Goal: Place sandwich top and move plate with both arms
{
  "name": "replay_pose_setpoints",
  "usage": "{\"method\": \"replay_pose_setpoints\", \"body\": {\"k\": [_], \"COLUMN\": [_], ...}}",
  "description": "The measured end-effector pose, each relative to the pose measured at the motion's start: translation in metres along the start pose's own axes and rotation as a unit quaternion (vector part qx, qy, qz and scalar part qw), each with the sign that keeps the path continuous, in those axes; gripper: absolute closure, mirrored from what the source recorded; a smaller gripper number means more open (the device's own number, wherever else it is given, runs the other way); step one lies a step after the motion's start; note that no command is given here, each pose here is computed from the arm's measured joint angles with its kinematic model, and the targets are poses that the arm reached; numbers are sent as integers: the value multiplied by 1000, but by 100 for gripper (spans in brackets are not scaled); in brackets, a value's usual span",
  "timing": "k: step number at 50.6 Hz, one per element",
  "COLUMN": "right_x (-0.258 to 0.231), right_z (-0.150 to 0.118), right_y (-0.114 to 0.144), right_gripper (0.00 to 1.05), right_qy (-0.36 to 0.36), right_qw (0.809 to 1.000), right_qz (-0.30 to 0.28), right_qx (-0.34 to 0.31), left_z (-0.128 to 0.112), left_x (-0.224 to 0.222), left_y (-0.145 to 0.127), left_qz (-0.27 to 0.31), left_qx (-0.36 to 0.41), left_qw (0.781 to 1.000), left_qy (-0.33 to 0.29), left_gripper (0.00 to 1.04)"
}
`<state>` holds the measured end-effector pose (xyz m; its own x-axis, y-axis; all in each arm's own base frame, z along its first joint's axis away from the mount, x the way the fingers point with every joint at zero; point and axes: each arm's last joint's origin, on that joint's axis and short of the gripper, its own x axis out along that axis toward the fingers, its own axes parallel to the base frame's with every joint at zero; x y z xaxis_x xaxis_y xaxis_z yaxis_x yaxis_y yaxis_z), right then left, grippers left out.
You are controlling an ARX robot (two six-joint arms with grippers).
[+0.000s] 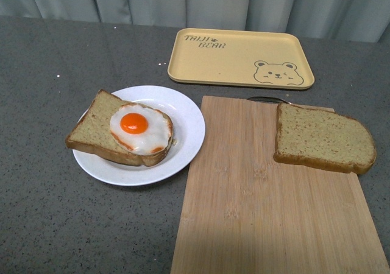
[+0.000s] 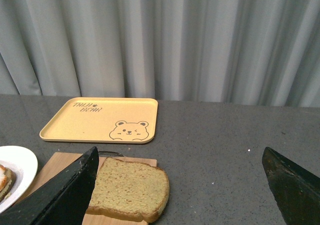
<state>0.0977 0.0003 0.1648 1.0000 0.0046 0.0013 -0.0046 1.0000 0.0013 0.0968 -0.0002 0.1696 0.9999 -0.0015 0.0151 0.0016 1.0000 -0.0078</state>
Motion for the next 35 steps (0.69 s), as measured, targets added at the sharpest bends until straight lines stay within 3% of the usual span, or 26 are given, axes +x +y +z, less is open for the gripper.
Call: {"method": "replay_pose_setpoints", "body": {"k": [35], "right_x": [0], "right_z": [0], "right_y": [0], "right_gripper": [9], "right_qy": [0], "right_qw": [1000], "right_qz": [0], "right_qx": [0], "left_z": [0], "left_x": [0], "left_y": [0], "left_qz": [0], "left_qx": [0], "left_qw": [1000], "left_qy": [0], "left_gripper": [7]}}
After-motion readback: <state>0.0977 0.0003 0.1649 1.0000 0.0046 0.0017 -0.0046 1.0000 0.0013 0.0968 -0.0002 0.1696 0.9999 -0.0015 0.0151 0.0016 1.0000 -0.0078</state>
